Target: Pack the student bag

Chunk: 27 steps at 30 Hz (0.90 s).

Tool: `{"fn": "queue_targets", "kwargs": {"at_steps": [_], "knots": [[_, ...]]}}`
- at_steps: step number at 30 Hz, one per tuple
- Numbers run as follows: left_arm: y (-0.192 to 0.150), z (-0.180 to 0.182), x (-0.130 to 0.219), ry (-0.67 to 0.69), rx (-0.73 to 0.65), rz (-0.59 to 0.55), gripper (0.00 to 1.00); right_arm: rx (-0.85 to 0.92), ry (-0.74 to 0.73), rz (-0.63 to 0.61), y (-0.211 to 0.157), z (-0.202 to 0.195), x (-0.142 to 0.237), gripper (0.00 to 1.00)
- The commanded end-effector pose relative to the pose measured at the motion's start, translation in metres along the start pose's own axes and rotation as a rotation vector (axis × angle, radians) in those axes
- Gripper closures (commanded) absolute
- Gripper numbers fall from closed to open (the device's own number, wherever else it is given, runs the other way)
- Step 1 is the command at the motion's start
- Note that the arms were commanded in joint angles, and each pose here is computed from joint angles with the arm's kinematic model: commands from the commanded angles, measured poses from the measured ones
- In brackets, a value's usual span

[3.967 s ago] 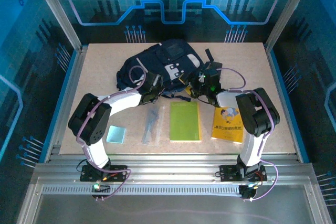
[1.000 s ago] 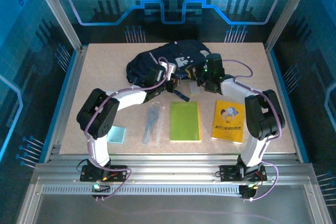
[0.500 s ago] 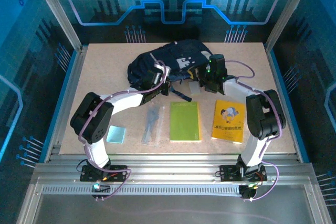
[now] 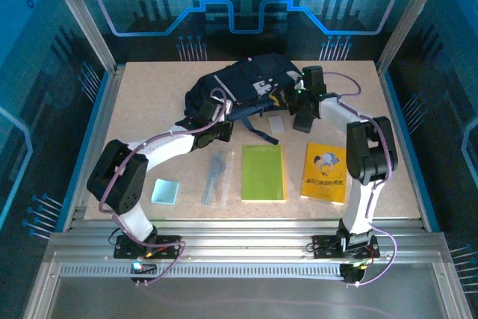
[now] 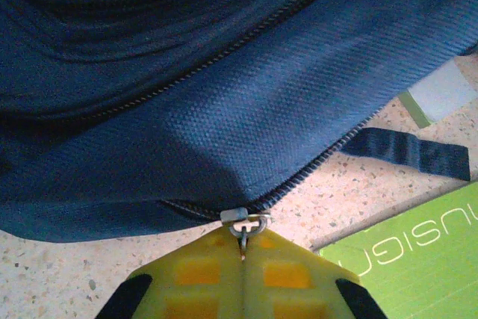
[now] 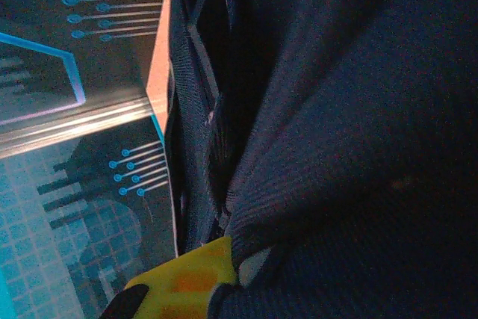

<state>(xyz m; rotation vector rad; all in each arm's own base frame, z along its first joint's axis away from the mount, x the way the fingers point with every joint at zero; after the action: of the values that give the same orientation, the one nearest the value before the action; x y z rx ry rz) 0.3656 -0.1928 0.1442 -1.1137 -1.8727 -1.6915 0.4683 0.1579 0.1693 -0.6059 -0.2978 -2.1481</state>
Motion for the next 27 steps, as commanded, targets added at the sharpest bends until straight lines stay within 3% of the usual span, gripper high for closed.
{"fn": "queue_targets", "kwargs": {"at_steps": [1, 3, 4, 5, 6, 8, 12, 20, 27], "knots": [[-0.009, -0.015, 0.018, -0.075, -0.042, 0.096, 1.0, 0.111, 0.01, -0.045, 0.037, 0.001, -0.009, 1.0], [-0.008, -0.023, 0.023, -0.094, -0.045, 0.1, 1.0, 0.124, -0.021, -0.036, 0.04, -0.004, -0.016, 0.97], [-0.007, -0.026, 0.025, -0.107, -0.037, 0.101, 1.0, 0.129, -0.034, -0.032, 0.042, -0.006, -0.017, 0.84], [-0.006, -0.028, 0.026, -0.121, -0.025, 0.101, 1.0, 0.133, -0.044, -0.026, 0.042, -0.007, -0.017, 0.59], [-0.005, -0.03, 0.027, -0.132, -0.012, 0.101, 1.0, 0.137, -0.049, -0.017, 0.042, -0.008, -0.017, 0.47], [-0.001, -0.034, 0.025, -0.148, 0.008, 0.103, 1.0, 0.141, -0.06, 0.008, 0.038, -0.01, -0.012, 0.29], [0.01, -0.042, 0.015, -0.157, 0.03, 0.109, 1.0, 0.156, -0.073, 0.038, 0.015, -0.016, 0.008, 0.07], [0.022, -0.066, 0.007, -0.205, 0.049, 0.126, 1.0, 0.122, -0.115, 0.039, -0.035, -0.045, 0.059, 0.03], [0.017, -0.081, 0.017, -0.261, 0.048, 0.138, 1.0, 0.008, 0.001, 0.037, -0.08, -0.041, 0.04, 0.04]]}}
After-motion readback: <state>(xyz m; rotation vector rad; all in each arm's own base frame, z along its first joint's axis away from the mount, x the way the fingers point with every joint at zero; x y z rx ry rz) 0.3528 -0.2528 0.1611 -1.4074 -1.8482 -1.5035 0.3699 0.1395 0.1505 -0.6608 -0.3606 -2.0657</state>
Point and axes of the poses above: each hand's point on the last joint's axis, 136 mm out from that joint toward the fingers, its own x axis back along the fingers, its own z axis along the line the jaws close on, y = z × x, the point moved 6 cm from there along x, back along the fingers, and after that the axes turned 4 degrees about x, right-handed, at the moved point
